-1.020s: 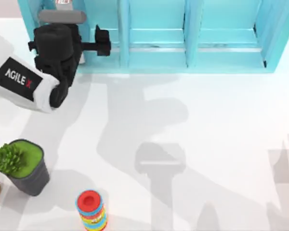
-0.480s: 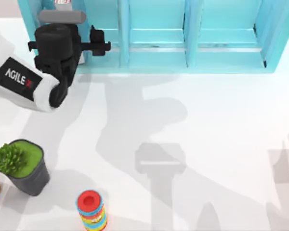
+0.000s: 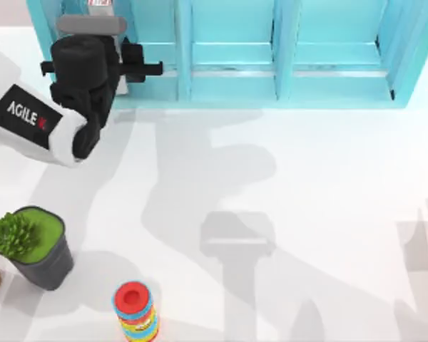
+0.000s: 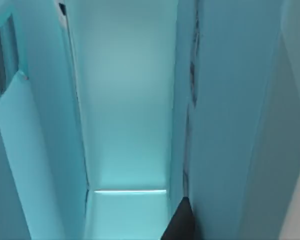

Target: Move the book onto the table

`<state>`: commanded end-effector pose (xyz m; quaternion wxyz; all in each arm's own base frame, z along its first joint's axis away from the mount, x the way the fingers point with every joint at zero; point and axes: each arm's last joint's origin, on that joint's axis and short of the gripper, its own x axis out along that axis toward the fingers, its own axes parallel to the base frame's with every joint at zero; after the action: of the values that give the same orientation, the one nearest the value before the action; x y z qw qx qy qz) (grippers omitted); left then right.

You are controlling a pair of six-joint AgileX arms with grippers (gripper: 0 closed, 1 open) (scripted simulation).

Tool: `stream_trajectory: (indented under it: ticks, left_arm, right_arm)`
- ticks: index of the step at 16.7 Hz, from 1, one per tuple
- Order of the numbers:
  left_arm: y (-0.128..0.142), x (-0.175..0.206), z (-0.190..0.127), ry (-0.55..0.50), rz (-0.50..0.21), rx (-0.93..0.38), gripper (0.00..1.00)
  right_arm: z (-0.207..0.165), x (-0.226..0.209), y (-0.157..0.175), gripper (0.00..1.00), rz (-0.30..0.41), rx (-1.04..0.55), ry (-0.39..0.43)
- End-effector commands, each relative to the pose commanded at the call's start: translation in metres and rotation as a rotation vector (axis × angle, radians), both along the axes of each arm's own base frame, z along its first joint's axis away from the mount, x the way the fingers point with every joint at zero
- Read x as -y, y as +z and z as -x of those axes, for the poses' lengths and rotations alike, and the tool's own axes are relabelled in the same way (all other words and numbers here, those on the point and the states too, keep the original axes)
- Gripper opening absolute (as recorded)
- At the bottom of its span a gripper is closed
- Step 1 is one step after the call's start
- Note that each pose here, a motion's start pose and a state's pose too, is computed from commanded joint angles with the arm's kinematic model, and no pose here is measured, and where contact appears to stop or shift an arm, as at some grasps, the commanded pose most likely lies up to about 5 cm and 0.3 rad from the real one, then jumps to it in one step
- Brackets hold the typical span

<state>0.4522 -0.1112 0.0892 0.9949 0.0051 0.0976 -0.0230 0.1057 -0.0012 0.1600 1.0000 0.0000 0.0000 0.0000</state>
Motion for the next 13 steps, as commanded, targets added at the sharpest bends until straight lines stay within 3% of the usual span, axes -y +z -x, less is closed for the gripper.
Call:
stream_trajectory:
  ticks: [10,13]
  left_arm:
    - [0.001,0.002,0.001,-0.006,-0.001,0.000,0.00]
    - [0.014,0.008,0.012,-0.017,-0.007,-0.028,0.00]
  right_arm:
    - [0.000,0.000,0.000,1.00,0.000,0.000,0.000]
    - [0.000,0.000,0.000,1.00,0.000,0.000,0.000]
